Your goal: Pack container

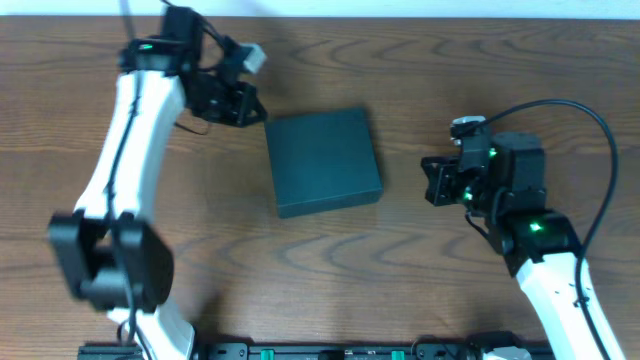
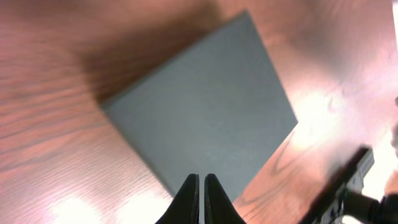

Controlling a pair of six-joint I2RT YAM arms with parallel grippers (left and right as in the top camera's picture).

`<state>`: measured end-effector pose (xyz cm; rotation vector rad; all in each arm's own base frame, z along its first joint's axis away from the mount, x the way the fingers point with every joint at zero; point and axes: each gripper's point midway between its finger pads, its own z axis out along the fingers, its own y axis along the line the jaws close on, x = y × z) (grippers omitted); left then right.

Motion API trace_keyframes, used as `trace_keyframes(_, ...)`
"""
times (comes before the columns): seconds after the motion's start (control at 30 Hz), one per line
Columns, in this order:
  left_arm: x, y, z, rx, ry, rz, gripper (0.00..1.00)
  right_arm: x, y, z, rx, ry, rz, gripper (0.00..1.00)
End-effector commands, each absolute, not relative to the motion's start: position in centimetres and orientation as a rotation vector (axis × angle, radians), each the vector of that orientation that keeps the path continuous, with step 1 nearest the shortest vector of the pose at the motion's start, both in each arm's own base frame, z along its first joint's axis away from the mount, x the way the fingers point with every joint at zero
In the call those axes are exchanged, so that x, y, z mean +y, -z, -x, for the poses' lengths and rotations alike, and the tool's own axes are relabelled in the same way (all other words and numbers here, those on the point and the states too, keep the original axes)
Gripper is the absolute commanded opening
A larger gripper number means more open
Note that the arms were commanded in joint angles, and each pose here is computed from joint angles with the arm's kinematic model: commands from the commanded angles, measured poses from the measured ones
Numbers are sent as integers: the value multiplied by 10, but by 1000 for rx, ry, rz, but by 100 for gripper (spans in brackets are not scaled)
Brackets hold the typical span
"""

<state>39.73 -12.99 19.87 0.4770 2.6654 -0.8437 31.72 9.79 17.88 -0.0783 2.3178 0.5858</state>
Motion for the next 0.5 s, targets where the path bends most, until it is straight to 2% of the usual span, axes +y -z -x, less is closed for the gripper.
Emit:
trace_keyframes(0.0,-102,-247,-385,2628,672,-340,6,100,-192,-314,2274,-669,157,1)
trace_keyframes(0.33,-73,-370,-280,2354,437,-247,6,107,-215,-302,2184,-727,281,1)
trace_keyframes(0.37,-70,-381,-267,2310,414,-247,6,107,-218,-301,2173,-725,284,8)
trace_keyframes(0.4,-67,-389,-259,2280,393,-244,6,107,-220,-300,2166,-722,286,26)
trace_keyframes(0.43,-66,-395,-249,2254,382,-245,12,107,-222,-299,2162,-721,287,49)
trace_keyframes(0.47,-66,-398,-245,2244,381,-246,23,107,-222,-299,2162,-721,287,58)
